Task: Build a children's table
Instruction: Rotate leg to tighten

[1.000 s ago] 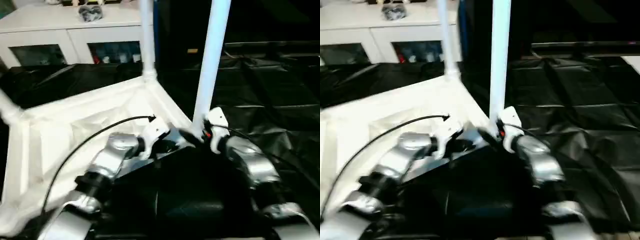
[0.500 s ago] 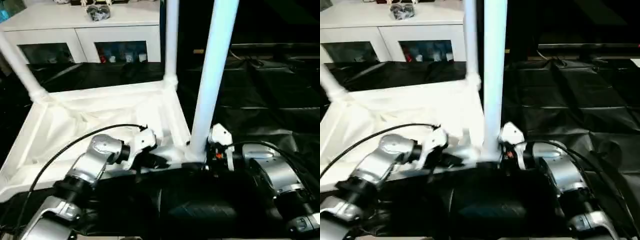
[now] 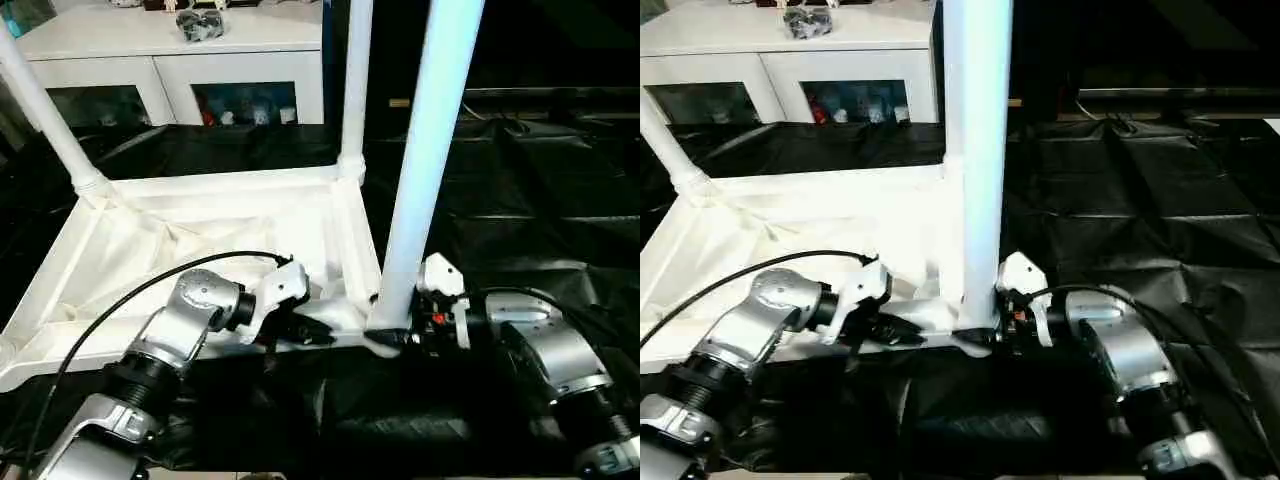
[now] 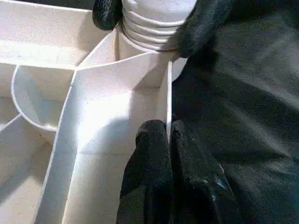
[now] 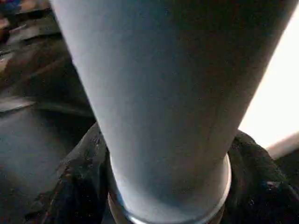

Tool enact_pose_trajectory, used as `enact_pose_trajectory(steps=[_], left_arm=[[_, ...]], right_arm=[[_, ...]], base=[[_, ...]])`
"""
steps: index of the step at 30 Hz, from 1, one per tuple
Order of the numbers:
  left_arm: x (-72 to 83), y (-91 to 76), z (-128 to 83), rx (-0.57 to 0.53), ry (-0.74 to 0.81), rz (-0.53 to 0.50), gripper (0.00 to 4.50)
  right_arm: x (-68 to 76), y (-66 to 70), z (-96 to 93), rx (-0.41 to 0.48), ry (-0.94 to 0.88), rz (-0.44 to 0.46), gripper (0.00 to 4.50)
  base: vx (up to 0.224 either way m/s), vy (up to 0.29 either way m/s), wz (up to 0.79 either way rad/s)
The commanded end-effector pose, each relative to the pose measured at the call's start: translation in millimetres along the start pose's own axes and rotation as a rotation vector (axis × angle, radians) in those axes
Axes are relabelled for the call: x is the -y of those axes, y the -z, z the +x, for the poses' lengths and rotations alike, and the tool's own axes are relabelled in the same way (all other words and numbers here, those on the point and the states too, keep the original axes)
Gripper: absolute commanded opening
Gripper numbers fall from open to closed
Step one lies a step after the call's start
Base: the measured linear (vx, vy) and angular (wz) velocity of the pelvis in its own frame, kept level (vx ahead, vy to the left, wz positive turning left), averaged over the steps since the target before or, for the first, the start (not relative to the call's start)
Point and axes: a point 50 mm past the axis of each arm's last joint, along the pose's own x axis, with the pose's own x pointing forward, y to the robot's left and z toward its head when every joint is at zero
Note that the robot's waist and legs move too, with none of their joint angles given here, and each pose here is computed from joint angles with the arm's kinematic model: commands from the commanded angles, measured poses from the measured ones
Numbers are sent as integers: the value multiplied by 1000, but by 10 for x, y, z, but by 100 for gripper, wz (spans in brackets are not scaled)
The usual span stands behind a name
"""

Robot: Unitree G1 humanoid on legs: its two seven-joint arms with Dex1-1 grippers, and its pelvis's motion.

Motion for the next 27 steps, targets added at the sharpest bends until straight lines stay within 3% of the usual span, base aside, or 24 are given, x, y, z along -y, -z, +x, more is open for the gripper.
enact_pose_trajectory(steps=[1, 5, 7, 11, 13, 14, 17, 20, 24, 27], left_arm=[[17, -166, 218, 52, 0, 22, 0], [-70, -227, 333, 60, -110, -4, 0], [-131, -294, 476, 62, -216, -43, 0], [-141, -312, 514, 63, -241, -54, 0], [-176, -397, 650, 80, -336, -84, 0], [-176, -397, 650, 80, -336, -84, 0], [-152, -433, 670, 97, -304, -67, 0], [-123, -432, 644, 108, -256, -39, 0], [-97, -410, 607, 107, -215, -18, 0], [-39, -342, 512, 94, -121, 10, 0]], right_arm=[[-24, 70, 216, -8, 64, 48, 272], [96, 123, 342, 3, 275, 127, 271], [149, 138, 470, 26, 407, 214, 271], [157, 139, 506, 25, 438, 227, 270], [184, 111, 688, -3, 566, 231, 270], [184, 111, 688, -3, 566, 231, 270], [154, 31, 774, 42, 525, 239, 340], [135, -17, 771, 69, 462, 230, 362], [126, -35, 717, 64, 407, 168, 384], [100, -48, 542, 59, 274, 58, 384]], base=[[0, 0, 0], [0, 0, 0], [0, 0, 0], [0, 0, 0], [0, 0, 0], [0, 0, 0], [0, 0, 0], [0, 0, 0], [0, 0, 0], [0, 0, 0]])
